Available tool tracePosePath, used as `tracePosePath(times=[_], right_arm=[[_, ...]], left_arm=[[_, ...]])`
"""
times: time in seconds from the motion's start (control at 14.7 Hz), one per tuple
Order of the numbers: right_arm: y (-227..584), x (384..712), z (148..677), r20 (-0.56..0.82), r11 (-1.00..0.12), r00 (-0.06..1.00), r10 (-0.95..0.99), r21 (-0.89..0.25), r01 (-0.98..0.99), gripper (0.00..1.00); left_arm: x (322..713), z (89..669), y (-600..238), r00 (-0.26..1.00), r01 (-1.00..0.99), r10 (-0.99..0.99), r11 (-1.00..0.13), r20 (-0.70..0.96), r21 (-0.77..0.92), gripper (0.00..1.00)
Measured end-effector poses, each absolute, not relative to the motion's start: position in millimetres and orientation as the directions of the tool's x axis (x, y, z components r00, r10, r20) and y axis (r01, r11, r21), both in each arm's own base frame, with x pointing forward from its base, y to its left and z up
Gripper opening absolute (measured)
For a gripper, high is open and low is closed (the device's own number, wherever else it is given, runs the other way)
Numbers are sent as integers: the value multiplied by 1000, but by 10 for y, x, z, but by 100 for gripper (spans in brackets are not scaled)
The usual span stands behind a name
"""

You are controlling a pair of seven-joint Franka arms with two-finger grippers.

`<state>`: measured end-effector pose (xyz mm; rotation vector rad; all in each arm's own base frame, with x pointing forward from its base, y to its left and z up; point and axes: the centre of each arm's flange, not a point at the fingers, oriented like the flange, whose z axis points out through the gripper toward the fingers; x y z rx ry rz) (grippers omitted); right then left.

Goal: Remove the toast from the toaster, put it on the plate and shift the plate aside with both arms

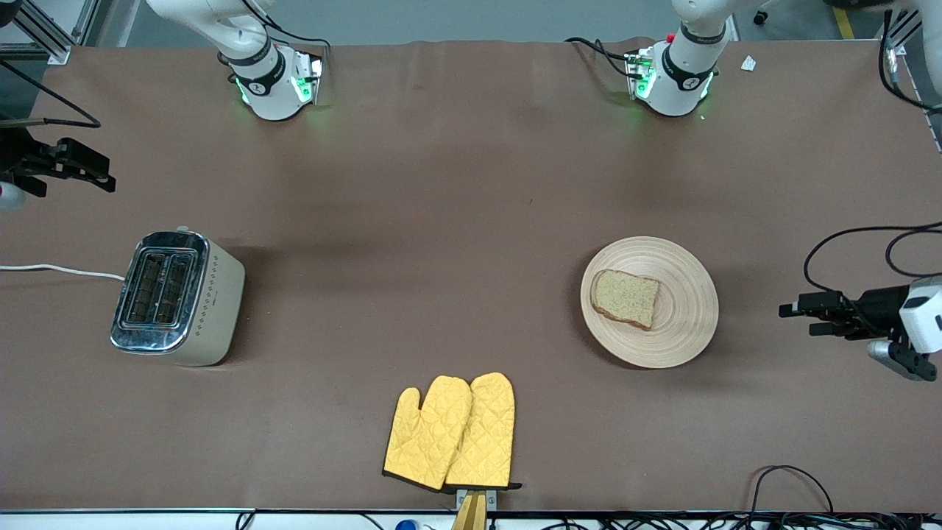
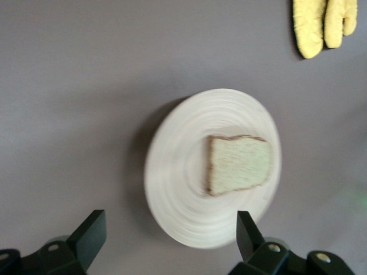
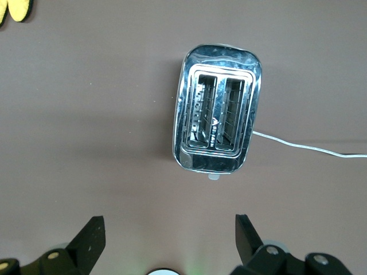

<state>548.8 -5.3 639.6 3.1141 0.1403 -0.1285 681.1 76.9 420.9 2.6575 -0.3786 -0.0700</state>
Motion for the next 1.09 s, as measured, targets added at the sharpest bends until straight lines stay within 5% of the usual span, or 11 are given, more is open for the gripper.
tracePosePath(times=[0.55, 1.09], right_arm=[[-15, 5489, 6397, -83, -995, 992, 95, 18, 97, 100], [-308, 5485, 6387, -85, -999, 995, 46, 19, 48, 100]], left_arm=[[6216, 5766, -257, 978, -197, -202, -974, -41, 109, 100], [5751, 6137, -592, 987, -160, -160, -987, -5, 3, 100]])
